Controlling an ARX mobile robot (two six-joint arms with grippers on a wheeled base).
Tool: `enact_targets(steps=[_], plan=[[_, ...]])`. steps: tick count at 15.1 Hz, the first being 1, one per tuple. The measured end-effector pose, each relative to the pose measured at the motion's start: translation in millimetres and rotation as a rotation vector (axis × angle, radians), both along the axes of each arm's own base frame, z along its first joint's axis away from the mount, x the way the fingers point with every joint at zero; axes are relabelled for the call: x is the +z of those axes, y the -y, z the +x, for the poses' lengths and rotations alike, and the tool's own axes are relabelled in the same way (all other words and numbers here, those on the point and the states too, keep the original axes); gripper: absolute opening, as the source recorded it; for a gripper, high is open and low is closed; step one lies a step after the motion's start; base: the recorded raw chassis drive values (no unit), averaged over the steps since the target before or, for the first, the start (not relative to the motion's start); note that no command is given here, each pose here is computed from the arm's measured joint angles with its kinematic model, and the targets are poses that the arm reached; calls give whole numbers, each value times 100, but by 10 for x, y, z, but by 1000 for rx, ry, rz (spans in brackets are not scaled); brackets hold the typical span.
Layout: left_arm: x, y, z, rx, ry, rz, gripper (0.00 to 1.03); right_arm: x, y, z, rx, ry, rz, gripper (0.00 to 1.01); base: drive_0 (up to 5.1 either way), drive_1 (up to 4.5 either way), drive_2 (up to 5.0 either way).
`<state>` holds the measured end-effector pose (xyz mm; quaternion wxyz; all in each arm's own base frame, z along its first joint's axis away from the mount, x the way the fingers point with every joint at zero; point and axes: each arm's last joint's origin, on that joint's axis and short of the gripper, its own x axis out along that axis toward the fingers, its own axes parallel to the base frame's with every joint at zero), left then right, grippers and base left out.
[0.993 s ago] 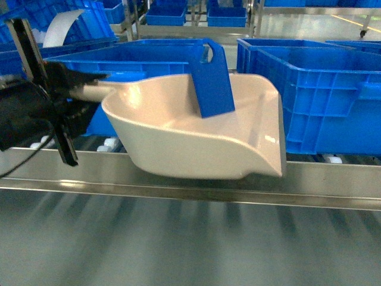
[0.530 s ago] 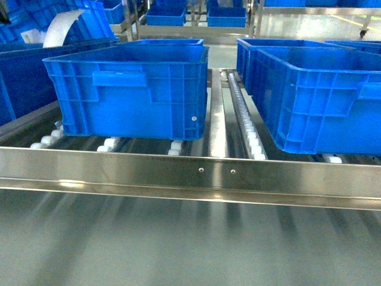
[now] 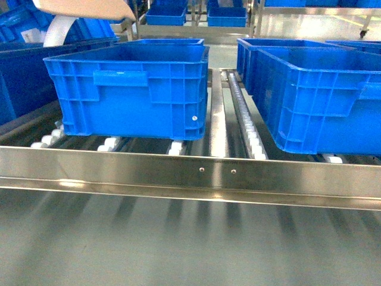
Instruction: Place part in tray to right shelf
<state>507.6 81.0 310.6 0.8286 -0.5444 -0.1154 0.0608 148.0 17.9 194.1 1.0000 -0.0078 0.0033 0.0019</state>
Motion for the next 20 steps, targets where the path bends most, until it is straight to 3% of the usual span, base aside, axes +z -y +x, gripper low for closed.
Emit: enact_targets(steps=[1, 3, 4, 5, 8, 9, 11, 12, 14, 16, 17, 18, 19, 20], plan=[[155, 226, 47, 49, 2, 81, 14, 0, 0, 0, 0, 0, 0, 98, 0, 0, 0], [378, 489, 153, 107, 34, 237, 14, 0, 0, 0, 0, 0, 0, 98, 0, 0, 0], [310, 525, 151, 134, 14, 305, 14, 0, 0, 0, 0, 0, 0, 98, 0, 0, 0], [220, 499, 144, 163, -17, 333, 14, 0, 0, 0, 0, 0, 0, 98, 0, 0, 0], [33, 469, 78, 163, -49, 342, 14, 0, 0, 0, 0, 0, 0, 98, 0, 0, 0], [42, 481, -27, 152, -33, 333, 14, 0, 0, 0, 0, 0, 0, 98, 0, 0, 0], [142, 642, -517, 106, 87, 255, 14, 0, 0, 0, 0, 0, 0, 98, 0, 0, 0], [251, 682, -861, 77, 173, 205, 14, 0, 0, 0, 0, 0, 0, 98, 0, 0, 0], [251, 681, -1452, 28, 295, 100, 14, 0, 0, 0, 0, 0, 0, 98, 0, 0, 0], [-31, 563, -1917, 18, 313, -33, 14, 0, 0, 0, 0, 0, 0, 98, 0, 0, 0], [-125, 511, -1971, -6, 151, 11, 14, 0, 0, 0, 0, 0, 0, 98, 0, 0, 0], [-262, 518, -2054, -87, -41, 207, 14, 1, 0, 0, 0, 1, 0, 98, 0, 0, 0], [-457, 603, -2220, -172, -176, 418, 14, 0, 0, 0, 0, 0, 0, 98, 0, 0, 0], [-598, 677, -2351, -202, -216, 601, 14, 0, 0, 0, 0, 0, 0, 98, 0, 0, 0]])
